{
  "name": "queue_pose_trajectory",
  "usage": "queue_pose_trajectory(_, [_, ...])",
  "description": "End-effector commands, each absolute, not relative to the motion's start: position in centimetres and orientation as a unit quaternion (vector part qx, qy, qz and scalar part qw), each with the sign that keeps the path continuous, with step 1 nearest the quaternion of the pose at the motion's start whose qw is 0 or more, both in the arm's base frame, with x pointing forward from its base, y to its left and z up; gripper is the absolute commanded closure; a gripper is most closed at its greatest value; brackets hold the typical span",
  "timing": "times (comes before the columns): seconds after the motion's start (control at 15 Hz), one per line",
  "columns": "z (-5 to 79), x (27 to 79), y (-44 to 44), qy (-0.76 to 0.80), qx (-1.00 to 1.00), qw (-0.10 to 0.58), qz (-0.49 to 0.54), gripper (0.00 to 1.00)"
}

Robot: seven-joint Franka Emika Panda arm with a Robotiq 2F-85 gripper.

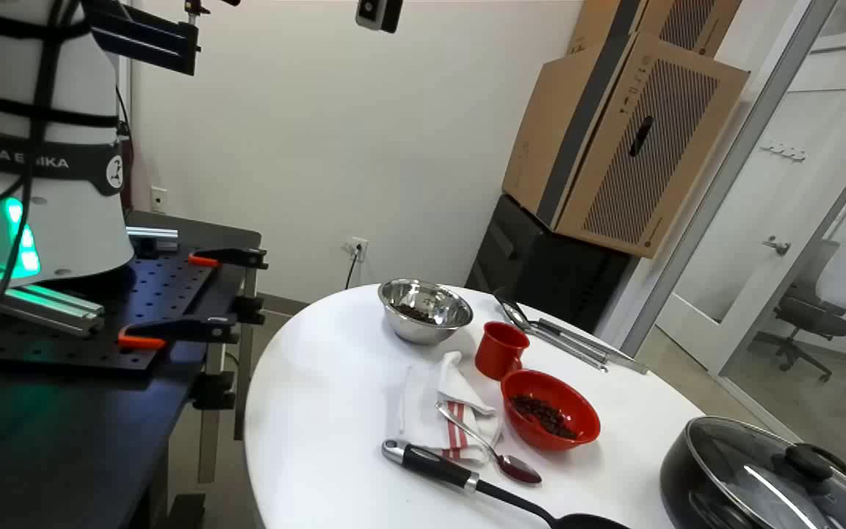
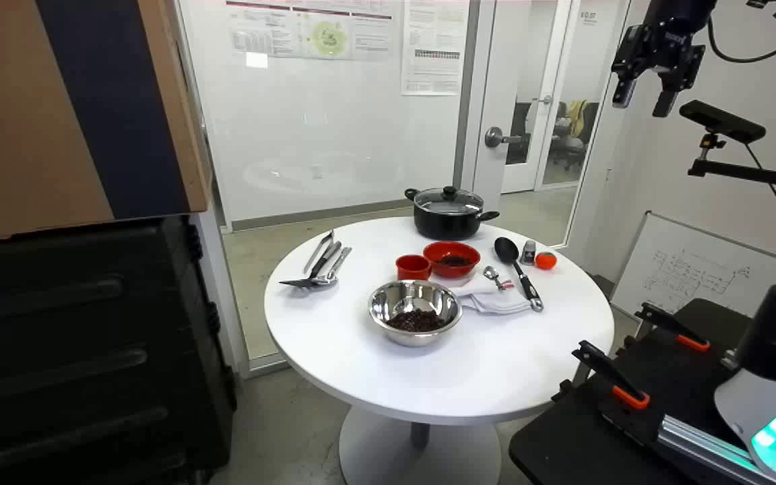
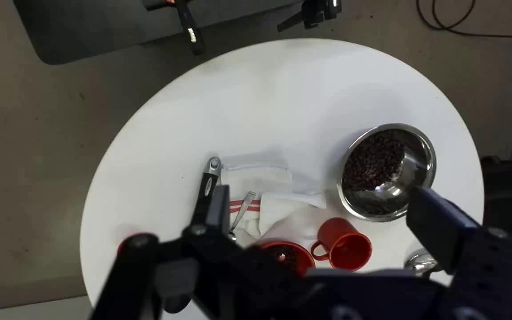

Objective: Put the spoon into the red cup.

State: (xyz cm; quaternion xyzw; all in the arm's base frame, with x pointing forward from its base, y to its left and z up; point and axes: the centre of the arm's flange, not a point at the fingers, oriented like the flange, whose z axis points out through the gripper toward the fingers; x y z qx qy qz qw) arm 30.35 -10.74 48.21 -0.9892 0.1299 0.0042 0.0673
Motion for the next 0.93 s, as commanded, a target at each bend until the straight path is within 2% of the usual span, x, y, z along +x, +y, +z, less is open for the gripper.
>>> queue_pose_trajectory(0.0, [48.2,30.3,-10.7,0.130,-0.989,0.067,0.004,0.00])
queue_pose_trajectory(0.47, [46.1,37.8,-15.2,0.200,-0.973,0.080,-0.088,0.00])
queue_pose_trajectory(0.87, [40.2,42.0,-19.0,0.289,-0.952,0.061,-0.075,0.00])
